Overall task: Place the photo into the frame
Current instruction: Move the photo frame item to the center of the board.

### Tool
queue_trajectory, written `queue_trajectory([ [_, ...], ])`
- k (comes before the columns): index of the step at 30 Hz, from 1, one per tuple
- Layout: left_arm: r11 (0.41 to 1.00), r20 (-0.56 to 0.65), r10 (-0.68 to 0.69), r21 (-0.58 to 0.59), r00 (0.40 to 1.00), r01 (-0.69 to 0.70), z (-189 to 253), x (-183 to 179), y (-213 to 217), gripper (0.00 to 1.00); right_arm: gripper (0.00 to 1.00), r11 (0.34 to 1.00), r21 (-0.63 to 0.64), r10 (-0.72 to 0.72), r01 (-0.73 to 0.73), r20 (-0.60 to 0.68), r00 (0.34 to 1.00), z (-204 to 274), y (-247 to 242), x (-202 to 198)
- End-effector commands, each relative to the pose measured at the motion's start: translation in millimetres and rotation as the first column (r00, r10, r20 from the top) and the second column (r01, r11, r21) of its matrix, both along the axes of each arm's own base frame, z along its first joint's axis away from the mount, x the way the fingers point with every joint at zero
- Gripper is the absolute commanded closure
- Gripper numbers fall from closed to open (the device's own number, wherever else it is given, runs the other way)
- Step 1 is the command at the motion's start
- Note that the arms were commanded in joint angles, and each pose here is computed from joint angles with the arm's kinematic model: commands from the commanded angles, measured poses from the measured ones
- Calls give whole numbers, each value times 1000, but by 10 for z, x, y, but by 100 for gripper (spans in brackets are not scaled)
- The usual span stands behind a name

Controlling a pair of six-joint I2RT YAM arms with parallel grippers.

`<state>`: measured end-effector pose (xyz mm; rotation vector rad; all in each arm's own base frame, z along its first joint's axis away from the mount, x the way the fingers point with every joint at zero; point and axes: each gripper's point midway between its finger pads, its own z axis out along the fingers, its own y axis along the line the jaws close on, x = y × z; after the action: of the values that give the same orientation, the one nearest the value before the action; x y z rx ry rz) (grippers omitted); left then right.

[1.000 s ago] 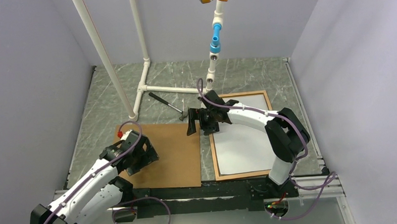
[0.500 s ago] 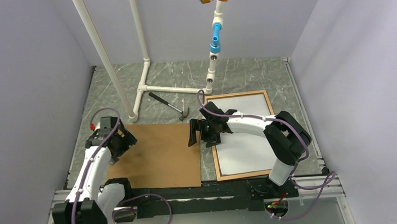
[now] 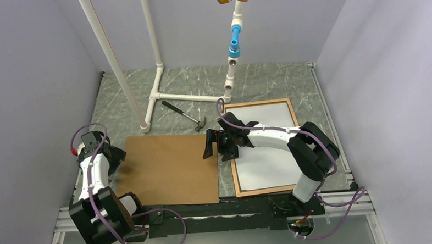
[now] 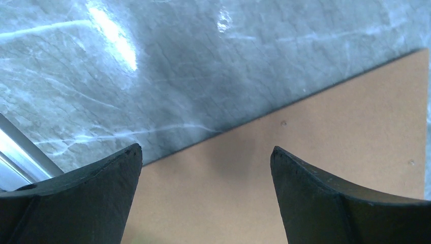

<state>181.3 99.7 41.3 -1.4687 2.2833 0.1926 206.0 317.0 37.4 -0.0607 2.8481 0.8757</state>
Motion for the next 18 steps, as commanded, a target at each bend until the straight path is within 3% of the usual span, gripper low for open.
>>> queue_trajectory([
  [1, 996, 19, 50, 67, 999, -51, -50, 54, 207, 1, 1, 1000, -10, -7, 7, -39, 999, -140, 8, -107],
  [4, 998, 15, 29, 62, 999, -30, -118, 112, 224, 1, 1, 1000, 10, -5, 5, -49, 999, -155, 57, -137],
  [10, 986, 53, -106, -127, 993, 112, -333, 326, -98, 1, 1, 997, 79, 22, -16, -68, 997, -105, 236, -181],
  [15, 928, 97, -219, -287, 971, 238, -455, 422, -529, 1, 1, 987, 160, 39, -26, -78, 996, 11, 375, -188],
  [18, 905, 98, -257, -325, 962, 275, -535, 400, -713, 1, 1, 982, 189, 38, -24, -70, 997, 90, 418, -179],
])
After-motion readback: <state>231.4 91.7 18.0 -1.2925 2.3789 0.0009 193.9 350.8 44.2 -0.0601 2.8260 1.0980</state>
